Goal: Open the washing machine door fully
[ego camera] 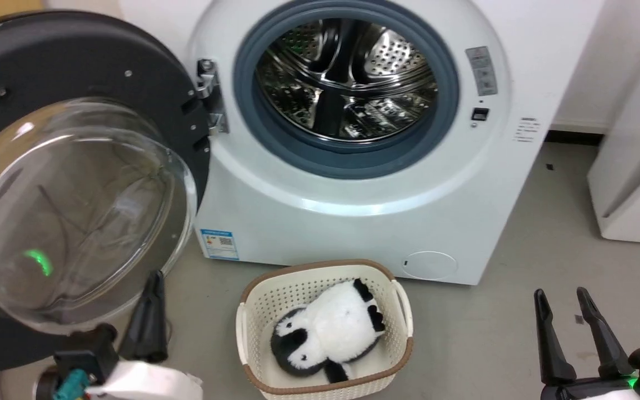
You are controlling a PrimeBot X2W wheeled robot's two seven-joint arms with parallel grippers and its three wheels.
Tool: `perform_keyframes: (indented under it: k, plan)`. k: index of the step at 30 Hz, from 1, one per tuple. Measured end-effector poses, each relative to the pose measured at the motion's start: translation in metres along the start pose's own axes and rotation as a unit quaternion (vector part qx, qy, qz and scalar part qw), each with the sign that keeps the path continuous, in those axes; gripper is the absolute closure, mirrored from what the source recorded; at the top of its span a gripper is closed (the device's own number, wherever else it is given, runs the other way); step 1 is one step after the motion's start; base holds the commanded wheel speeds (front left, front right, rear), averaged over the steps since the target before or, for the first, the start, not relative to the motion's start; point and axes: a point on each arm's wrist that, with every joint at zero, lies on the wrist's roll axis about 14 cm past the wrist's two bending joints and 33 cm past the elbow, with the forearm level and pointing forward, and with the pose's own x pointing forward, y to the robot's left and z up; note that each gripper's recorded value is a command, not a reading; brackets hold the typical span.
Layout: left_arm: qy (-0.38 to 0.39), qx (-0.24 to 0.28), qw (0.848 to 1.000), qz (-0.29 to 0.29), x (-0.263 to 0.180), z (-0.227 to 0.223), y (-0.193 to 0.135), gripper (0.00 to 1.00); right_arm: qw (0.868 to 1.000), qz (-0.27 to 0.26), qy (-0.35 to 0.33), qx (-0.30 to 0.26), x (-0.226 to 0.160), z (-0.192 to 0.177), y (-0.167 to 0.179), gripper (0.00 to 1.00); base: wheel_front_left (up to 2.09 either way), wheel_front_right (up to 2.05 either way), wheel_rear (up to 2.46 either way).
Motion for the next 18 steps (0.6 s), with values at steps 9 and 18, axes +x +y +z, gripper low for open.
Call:
perform_keyframes:
  k: [9,18]
  plan:
    - [0.025,-0.005,0.999,-0.043,-0.012,-0.023,-0.037,0.39,1.000,-0.021,-0.003,-0.011,-0.014,0.005,-0.012,0.00,0.00,0.00,0.00]
    - [0.045,0.012,0.997,-0.065,-0.016,-0.043,-0.052,0.00,0.999,-0.035,0.011,-0.023,-0.022,-0.002,-0.020,0.00,0.00,0.00,0.00]
